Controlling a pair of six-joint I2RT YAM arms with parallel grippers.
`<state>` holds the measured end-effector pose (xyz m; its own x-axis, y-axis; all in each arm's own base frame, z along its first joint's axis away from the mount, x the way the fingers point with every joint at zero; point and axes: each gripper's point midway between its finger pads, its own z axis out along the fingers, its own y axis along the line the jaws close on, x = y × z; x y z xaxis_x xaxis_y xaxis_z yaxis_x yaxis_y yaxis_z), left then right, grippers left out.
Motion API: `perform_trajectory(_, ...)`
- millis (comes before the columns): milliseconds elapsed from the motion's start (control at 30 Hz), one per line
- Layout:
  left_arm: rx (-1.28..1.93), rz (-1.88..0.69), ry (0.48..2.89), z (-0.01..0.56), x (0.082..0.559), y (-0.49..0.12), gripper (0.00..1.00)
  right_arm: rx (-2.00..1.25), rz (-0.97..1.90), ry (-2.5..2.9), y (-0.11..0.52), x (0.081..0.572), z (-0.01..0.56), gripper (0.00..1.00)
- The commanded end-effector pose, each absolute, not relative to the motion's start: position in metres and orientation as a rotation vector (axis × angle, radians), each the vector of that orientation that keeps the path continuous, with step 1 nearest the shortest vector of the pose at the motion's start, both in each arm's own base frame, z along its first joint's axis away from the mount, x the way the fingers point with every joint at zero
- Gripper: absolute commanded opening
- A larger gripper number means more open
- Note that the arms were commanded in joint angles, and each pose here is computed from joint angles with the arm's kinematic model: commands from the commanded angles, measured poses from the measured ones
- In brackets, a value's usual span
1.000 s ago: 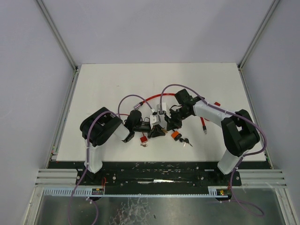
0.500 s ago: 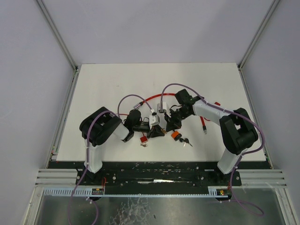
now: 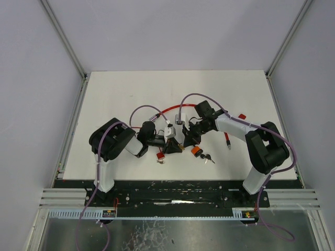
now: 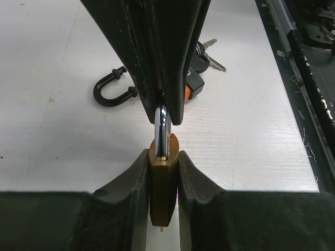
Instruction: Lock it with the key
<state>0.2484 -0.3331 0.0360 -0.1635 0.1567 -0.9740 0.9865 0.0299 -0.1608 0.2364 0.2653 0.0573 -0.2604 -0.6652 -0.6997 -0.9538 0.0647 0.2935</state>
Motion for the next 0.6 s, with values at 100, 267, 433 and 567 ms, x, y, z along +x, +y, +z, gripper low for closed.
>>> perform_trajectory(100,1.154,-1.003,1.005,0.139,0.299,-0.348,0.00,-1.636,1.321,2.126,0.288,0.158,0.039,0.00)
perform_trajectory(267,1.160,-1.010,1.015,0.138,0.303,-0.342,0.00,-1.620,1.359,2.120,0.295,0.152,0.032,0.00)
perform_trajectory(433,1.167,-1.006,1.025,0.134,0.304,-0.340,0.00,-1.659,1.376,2.111,0.300,0.138,0.020,0.00)
perform_trajectory(567,1.165,-1.002,1.024,0.133,0.304,-0.339,0.00,-1.677,1.403,2.109,0.303,0.126,0.013,0.00)
